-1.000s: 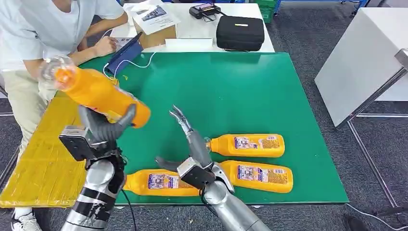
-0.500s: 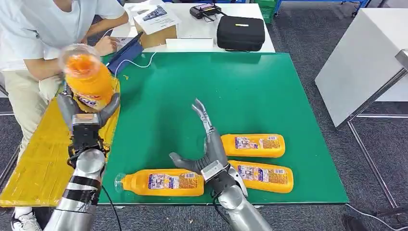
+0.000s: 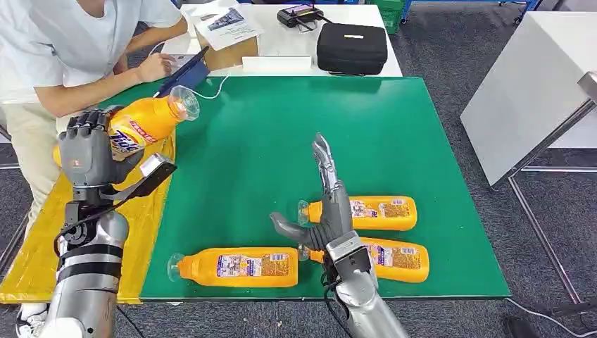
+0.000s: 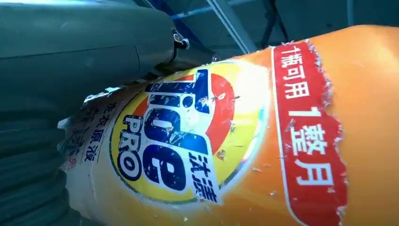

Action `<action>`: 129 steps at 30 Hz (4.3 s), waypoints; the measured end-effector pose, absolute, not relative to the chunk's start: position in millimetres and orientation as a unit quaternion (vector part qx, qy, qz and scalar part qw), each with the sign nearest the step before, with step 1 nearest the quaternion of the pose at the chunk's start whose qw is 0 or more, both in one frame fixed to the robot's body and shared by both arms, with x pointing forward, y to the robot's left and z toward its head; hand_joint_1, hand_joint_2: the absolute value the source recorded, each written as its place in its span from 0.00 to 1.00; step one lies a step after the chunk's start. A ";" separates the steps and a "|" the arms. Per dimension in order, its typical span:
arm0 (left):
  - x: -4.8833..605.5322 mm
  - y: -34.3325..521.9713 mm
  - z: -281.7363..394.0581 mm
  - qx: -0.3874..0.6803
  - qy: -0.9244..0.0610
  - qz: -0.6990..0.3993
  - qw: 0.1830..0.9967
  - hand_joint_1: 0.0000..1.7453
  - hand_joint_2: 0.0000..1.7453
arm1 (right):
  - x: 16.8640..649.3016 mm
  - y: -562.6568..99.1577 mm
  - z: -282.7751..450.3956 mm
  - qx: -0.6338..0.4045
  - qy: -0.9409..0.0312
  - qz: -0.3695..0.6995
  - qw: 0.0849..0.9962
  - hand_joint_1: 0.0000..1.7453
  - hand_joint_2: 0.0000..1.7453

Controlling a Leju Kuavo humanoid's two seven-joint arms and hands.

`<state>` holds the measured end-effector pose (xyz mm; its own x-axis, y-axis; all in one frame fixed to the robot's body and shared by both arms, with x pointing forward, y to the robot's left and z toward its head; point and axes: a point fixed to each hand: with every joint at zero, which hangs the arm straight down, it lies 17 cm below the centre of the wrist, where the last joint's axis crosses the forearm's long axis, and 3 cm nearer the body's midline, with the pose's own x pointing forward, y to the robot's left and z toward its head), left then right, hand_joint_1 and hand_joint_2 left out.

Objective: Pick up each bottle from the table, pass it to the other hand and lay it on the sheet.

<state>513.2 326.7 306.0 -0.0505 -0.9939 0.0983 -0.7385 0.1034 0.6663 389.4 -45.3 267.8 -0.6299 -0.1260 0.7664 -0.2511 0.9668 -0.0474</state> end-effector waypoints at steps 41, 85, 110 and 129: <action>535.2 451.9 83.2 0.630 -0.429 -0.485 0.429 0.14 1.00 | 370.8 -77.3 316.7 0.114 -0.924 0.022 0.366 0.00 1.00; 539.5 386.5 83.7 0.528 -0.571 -0.390 0.494 0.00 1.00 | 385.7 -46.4 281.1 0.074 -0.907 0.124 0.396 0.00 1.00; 469.5 263.8 208.1 0.185 -0.862 -0.071 0.466 0.00 1.00 | 368.4 45.9 128.9 -0.027 -0.782 0.499 0.373 0.00 1.00; 461.1 221.4 226.8 0.131 -0.881 -0.062 0.450 0.00 1.00 | 347.1 86.0 66.0 -0.001 -0.709 0.614 0.347 0.00 1.00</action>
<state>461.1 221.4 226.8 -0.5607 -0.2869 0.7767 -0.1754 0.9579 0.2272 347.1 86.0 66.0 -0.7598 0.4267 0.4906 -0.4251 0.2449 -0.8714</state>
